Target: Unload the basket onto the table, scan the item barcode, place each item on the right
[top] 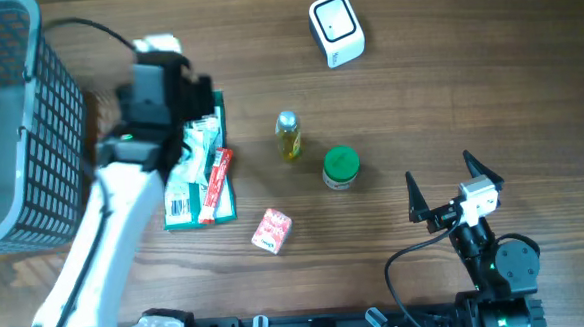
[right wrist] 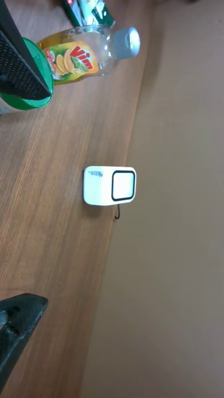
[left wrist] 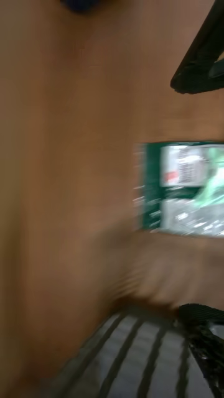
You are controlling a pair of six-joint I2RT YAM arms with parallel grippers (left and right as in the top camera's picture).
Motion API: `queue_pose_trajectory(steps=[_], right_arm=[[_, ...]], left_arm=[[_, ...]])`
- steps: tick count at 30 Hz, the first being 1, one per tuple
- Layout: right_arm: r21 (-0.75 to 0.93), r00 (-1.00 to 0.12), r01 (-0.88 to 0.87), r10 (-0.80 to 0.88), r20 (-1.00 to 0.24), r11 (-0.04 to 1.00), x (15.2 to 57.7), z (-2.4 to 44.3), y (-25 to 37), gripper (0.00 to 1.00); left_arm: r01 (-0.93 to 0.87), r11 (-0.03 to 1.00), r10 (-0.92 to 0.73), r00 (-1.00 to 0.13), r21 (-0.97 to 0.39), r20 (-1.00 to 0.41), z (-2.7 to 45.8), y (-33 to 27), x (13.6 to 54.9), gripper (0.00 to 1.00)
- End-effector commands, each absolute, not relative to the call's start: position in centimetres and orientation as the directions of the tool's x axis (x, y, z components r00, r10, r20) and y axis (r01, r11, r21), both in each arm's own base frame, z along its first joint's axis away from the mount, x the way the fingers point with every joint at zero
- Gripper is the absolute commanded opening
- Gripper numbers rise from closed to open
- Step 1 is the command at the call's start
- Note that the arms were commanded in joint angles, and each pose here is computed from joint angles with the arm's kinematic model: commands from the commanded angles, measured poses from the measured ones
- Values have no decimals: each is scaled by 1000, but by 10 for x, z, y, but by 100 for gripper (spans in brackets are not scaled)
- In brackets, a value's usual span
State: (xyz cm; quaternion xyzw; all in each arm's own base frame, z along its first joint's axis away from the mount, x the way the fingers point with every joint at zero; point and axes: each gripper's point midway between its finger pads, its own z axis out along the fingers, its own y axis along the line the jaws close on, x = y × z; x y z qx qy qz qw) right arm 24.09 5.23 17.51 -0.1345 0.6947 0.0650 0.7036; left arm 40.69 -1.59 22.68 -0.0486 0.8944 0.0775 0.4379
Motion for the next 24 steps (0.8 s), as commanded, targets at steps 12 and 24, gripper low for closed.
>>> queue_pose_trajectory(steps=[12,24], right_arm=[[-104,29,-285,-100,-995,953,241,175,54,100],[-104,29,-285,-100,-995,953,241,175,54,100]], left_arm=[[-456,889,-190,-463,49,-866,306,105,358,100],[-452,889,-200,-529,74,-824,291,104,347,100]])
